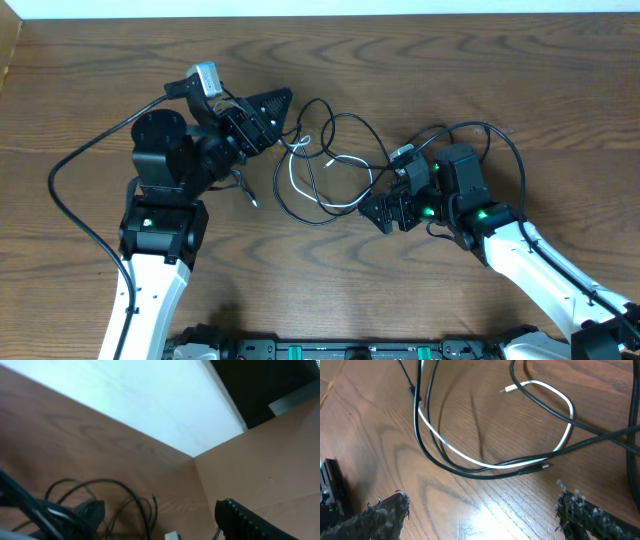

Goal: Untangle cables
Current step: 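Lower both grippers and set the cable bundle down on the table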

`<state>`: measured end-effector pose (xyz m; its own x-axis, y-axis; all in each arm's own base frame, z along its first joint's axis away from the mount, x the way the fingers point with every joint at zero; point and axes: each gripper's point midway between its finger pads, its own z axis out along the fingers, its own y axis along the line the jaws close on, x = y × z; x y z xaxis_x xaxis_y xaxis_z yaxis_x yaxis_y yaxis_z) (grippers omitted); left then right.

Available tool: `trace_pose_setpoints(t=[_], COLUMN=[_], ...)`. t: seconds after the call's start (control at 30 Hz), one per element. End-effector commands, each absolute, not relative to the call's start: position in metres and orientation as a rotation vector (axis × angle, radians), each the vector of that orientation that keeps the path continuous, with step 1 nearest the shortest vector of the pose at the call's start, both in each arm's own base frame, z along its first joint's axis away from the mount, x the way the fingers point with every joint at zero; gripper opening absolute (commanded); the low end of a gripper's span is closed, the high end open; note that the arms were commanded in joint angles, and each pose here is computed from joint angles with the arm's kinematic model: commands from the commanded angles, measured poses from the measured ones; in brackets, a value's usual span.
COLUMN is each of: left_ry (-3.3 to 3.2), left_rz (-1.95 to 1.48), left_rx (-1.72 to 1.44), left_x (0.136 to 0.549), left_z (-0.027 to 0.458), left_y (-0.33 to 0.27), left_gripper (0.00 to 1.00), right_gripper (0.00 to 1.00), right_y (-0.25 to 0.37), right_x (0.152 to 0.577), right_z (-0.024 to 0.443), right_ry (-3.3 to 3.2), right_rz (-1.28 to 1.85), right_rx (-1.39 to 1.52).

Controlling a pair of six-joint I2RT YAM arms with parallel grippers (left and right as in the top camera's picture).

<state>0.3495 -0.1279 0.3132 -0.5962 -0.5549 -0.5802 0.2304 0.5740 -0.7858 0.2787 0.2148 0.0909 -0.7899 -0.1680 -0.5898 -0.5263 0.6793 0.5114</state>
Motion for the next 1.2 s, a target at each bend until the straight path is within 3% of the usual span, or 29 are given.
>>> trace_pose_setpoints(t=[0.0, 0.17, 0.47, 0.93, 1.17], left_ry=[1.93, 2.132, 2.542, 2.542, 2.418], left_rz=[-1.058, -0.843, -0.661, -0.435, -0.011], left_rx=[-0.317, -0.637, -1.008, -1.054, -1.039], left_x=[0.351, 0.34, 0.276, 0.27, 0.274], left_z=[0.314, 0.25, 0.158, 0.146, 0.148], left_y=[-0.118, -0.084, -0.073, -0.046, 0.011], left_gripper=[0.76, 0.76, 0.76, 0.76, 0.77], right_gripper=[0.93, 0.93, 0.96, 0.99, 0.99], right_y=[0.216, 0.216, 0.22, 0.221, 0.244], right_x=[0.278, 0.279, 0.287, 0.286, 0.256], right_z=[0.093, 0.093, 0.102, 0.102, 0.118], right_ry=[2.375, 2.372, 2.311, 2.318, 2.043], right_rz=[0.964, 0.964, 0.965, 0.974, 1.064], right_rx=[-0.546, -0.546, -0.55, -0.542, -1.002])
